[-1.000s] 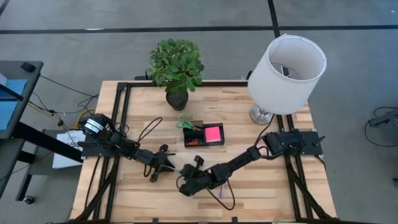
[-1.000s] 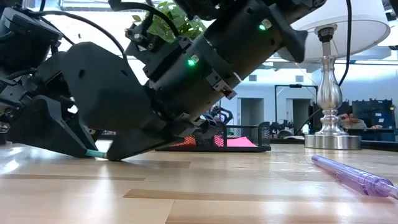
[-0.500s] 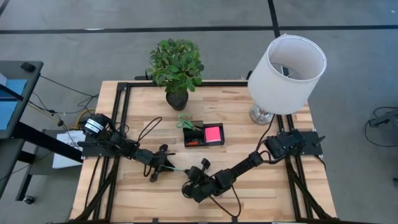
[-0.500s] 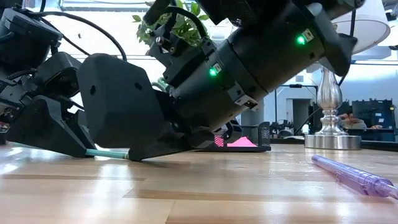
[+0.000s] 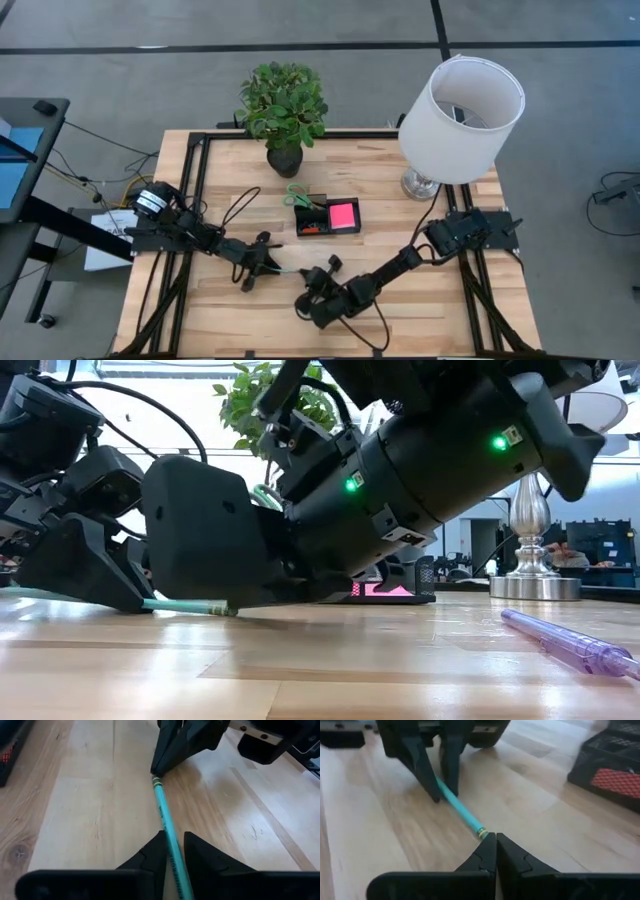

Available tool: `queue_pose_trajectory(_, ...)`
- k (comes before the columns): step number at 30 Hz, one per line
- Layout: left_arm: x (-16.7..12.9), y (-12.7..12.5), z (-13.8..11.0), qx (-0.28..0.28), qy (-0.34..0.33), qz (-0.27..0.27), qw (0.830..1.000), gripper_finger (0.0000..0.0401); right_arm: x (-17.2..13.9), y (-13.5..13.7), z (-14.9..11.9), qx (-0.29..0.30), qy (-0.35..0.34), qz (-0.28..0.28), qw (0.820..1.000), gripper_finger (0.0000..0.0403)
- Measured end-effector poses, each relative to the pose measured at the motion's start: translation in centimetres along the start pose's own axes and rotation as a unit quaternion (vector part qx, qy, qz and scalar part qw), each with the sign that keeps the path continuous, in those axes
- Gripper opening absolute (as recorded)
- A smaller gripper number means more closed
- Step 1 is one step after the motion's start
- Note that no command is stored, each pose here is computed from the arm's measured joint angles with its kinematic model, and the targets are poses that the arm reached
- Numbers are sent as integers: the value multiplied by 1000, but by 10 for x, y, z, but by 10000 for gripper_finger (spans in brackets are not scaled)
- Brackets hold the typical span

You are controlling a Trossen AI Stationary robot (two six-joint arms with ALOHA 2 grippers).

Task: Pick and place office supplies into organizer
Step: Put the blue pencil into the black desk organizer

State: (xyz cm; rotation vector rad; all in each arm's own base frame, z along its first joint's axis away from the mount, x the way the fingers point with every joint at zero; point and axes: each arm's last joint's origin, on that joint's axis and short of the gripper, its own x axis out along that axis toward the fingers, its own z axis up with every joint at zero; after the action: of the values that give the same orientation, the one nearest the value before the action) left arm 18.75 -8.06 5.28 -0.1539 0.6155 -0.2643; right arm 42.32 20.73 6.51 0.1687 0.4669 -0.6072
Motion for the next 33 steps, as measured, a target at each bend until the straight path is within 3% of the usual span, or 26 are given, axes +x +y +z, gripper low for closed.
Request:
queue_pose_trajectory(5,0,0,0,-12,0,2,1000,14,3,-3,0,17,-17,-20,1000,3)
queue_pose_trajectory(14,2,0,1,-19,-2,8,1000,8,-5,1,13,-2,-30,-14,999,1)
queue_pose_trajectory(19,1,0,2,-25,3,11,1000,7,-42,0,71,-42,-82,-32,995,1)
queue_pose_trajectory(25,-4,3,20,-82,-11,37,996,7,-101,-37,149,-33,-117,-86,989,1)
queue_pose_trajectory(29,-6,8,58,-93,-27,86,992,7,-135,-67,190,-22,-122,-91,988,0)
queue_pose_trajectory(33,-18,8,120,-37,-52,129,990,7,-165,-93,225,27,-142,-75,987,0)
